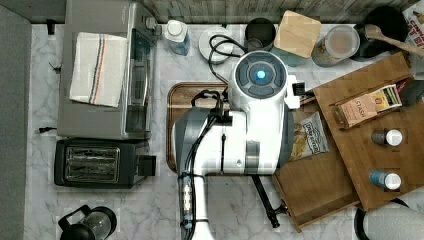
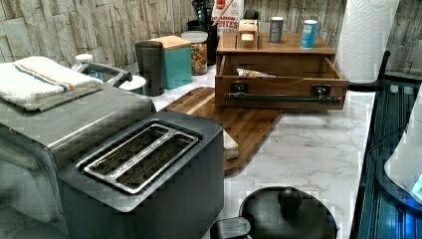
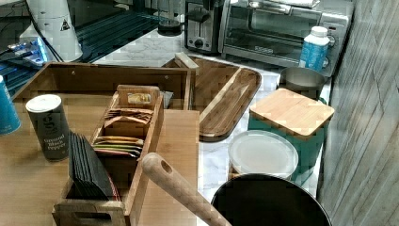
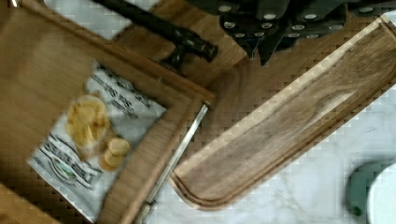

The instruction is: Close the drawer.

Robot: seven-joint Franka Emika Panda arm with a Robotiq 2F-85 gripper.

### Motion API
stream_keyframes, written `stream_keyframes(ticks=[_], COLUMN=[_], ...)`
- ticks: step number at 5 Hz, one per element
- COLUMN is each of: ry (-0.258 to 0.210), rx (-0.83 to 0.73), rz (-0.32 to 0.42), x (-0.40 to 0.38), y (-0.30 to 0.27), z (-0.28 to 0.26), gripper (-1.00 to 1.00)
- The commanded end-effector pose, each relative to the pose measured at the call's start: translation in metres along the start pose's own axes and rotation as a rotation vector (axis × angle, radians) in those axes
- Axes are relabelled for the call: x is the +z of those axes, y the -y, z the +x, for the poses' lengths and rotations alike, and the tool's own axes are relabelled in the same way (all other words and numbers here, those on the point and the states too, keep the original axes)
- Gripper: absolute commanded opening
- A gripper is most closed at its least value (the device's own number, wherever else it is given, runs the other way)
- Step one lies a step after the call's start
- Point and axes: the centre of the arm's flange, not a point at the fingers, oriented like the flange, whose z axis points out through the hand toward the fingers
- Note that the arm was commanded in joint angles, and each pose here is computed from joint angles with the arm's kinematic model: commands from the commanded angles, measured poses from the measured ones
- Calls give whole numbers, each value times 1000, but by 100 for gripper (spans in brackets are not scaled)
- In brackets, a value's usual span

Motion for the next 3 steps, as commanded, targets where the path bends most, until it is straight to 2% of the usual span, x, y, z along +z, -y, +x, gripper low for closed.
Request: stream_keyframes(ticks=[1,2,3], ry=[-7,-44,-9], rx=[-433,-631,-744], rz=[174,142,140], x=[-10,3,24], y=[24,25,0], z=[-66,-91,-97], gripper=[-100,-100,-100])
